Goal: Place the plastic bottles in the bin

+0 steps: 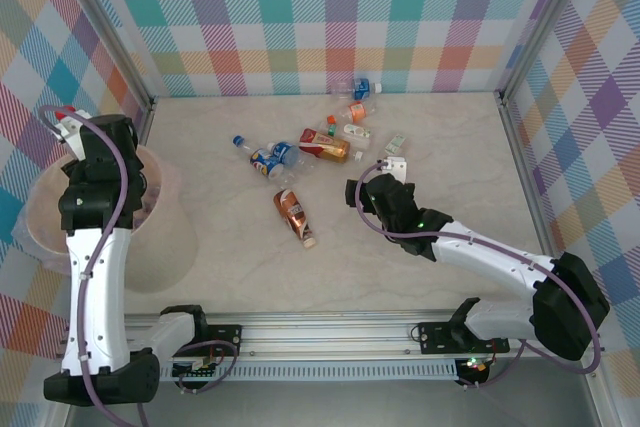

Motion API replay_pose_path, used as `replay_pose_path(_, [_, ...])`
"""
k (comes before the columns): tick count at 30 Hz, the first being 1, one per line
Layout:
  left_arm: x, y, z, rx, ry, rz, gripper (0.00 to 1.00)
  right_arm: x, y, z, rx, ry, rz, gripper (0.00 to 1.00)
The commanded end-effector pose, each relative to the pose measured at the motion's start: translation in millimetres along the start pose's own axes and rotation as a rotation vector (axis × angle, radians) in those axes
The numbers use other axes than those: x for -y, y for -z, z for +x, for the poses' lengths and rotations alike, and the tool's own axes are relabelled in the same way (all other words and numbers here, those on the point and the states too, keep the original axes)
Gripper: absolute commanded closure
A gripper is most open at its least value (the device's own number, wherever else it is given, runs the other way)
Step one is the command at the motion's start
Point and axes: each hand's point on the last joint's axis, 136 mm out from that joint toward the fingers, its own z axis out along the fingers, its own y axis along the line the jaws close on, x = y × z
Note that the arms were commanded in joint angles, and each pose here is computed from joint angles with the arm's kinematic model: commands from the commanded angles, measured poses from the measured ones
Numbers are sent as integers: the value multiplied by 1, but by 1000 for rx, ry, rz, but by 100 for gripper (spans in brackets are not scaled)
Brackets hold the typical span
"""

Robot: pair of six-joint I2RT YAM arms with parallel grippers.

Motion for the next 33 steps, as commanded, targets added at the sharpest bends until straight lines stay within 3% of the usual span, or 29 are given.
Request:
replay_pose_path(1, [-16, -13, 19, -82, -26, -70, 41, -2, 1, -12, 20, -4, 8, 0])
replay_pose_path(10, [-90, -34, 37, -116, -39, -406, 39, -6, -2, -14, 16, 30, 7, 0])
replay_pose_path(16, [-119, -47, 54, -181, 67, -520, 23, -10, -3, -16, 10, 53, 0, 0])
replay_pose_path(25, [-119, -43, 42, -173, 117, -512, 15, -5, 0, -10, -7, 34, 9, 0])
replay_pose_path(33, [-100, -32, 28, -160, 200, -350, 11, -3, 0, -9, -10, 37, 11, 0])
